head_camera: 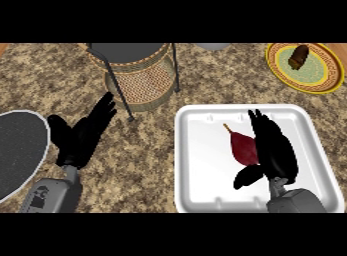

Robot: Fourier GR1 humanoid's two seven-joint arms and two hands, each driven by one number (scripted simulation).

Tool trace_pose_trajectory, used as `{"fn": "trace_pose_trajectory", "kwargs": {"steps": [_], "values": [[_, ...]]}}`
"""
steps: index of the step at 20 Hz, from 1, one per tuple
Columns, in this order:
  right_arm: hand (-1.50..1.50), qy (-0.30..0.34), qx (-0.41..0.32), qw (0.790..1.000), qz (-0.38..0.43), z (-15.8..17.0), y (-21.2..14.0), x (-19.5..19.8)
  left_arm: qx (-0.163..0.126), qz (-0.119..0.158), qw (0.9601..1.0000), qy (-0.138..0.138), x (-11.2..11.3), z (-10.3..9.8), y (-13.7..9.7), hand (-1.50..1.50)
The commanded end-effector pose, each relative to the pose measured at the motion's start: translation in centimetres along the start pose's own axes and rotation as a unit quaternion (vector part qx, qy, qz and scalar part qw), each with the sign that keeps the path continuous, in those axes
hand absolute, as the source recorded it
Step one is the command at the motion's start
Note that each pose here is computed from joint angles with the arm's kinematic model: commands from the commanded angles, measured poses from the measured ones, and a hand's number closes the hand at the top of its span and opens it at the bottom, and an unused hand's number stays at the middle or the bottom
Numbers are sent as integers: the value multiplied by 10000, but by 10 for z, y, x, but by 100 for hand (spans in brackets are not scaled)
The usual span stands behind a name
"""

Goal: Pick the pear from the tray and place it in the tiered basket

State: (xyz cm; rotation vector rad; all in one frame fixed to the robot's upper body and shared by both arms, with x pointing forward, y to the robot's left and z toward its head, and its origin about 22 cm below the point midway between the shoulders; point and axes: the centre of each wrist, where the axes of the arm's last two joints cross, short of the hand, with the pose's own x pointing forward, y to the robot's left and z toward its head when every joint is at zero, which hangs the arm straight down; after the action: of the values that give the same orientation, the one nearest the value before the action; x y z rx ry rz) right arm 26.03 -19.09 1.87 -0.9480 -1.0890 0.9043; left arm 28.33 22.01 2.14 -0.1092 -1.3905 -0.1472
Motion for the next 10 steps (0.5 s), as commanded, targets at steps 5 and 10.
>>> {"fn": "trace_pose_trajectory", "kwargs": {"steps": [5,10], "values": [[-150,-84,154,9998,76,-17,39,2,-10,-71,10000,-22,0,-6,2,0],[150,-836,341,9959,-94,-4,40,11,-14,72,10000,-16,4,7,2,0]]}}
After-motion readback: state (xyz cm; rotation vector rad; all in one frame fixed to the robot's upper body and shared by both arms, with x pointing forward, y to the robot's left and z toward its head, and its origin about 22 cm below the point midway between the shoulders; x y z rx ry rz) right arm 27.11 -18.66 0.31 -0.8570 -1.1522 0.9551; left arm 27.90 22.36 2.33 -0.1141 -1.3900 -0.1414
